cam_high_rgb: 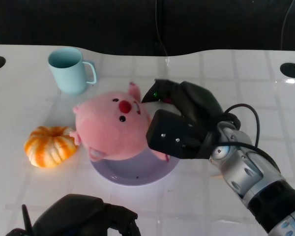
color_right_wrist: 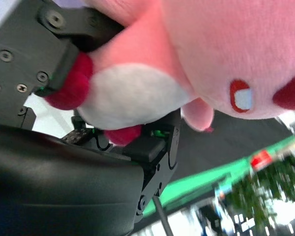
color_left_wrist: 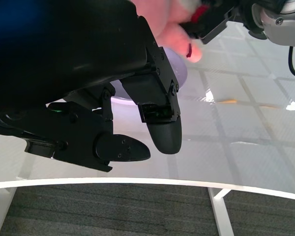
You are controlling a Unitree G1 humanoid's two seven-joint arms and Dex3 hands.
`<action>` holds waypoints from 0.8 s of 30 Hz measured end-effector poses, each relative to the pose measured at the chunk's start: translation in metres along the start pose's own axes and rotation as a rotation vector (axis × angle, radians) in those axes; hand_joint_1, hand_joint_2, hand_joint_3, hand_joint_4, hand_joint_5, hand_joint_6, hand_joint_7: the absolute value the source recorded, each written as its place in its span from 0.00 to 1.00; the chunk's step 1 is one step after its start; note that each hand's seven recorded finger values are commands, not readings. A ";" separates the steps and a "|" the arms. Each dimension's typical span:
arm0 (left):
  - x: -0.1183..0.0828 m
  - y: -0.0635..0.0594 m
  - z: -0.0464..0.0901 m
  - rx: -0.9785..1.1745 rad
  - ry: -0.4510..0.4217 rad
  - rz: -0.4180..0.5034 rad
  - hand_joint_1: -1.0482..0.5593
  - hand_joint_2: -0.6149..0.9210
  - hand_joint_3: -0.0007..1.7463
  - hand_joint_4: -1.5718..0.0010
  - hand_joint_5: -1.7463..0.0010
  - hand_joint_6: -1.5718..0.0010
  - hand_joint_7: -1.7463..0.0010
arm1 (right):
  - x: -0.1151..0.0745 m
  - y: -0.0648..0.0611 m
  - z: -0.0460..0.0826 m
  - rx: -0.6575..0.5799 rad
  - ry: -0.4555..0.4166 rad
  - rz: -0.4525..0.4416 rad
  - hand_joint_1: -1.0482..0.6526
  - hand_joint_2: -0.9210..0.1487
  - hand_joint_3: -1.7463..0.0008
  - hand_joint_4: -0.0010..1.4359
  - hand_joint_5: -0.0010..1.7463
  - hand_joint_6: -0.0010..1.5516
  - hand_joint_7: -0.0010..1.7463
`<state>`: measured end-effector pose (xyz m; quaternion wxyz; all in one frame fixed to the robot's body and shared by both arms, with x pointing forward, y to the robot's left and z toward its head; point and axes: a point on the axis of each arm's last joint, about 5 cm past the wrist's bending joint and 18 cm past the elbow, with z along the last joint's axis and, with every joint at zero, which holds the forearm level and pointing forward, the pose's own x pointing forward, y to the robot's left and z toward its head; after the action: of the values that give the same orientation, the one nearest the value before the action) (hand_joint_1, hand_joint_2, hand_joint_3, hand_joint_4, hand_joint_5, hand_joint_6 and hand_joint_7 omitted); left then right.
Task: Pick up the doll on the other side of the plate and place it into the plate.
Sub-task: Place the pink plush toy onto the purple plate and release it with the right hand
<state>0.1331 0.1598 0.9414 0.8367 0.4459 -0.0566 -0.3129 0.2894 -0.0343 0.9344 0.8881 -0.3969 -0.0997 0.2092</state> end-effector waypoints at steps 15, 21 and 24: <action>0.001 0.001 0.000 0.005 -0.007 0.003 0.54 1.00 0.16 0.52 0.35 0.43 0.66 | -0.006 -0.021 0.008 -0.169 0.008 0.197 0.21 0.00 0.93 0.03 0.15 0.14 0.00; 0.001 0.001 0.000 0.006 -0.007 0.003 0.54 1.00 0.15 0.51 0.34 0.43 0.67 | -0.013 -0.028 0.007 -0.189 0.002 0.201 0.21 0.00 0.93 0.03 0.16 0.14 0.00; 0.001 0.001 0.000 0.005 -0.007 0.003 0.55 1.00 0.15 0.52 0.34 0.43 0.67 | -0.018 -0.033 0.008 -0.175 -0.009 0.187 0.21 0.00 0.92 0.04 0.17 0.15 0.00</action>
<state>0.1340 0.1594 0.9423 0.8357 0.4471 -0.0610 -0.3130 0.2804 -0.0569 0.9640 0.8262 -0.4796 -0.0840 0.2835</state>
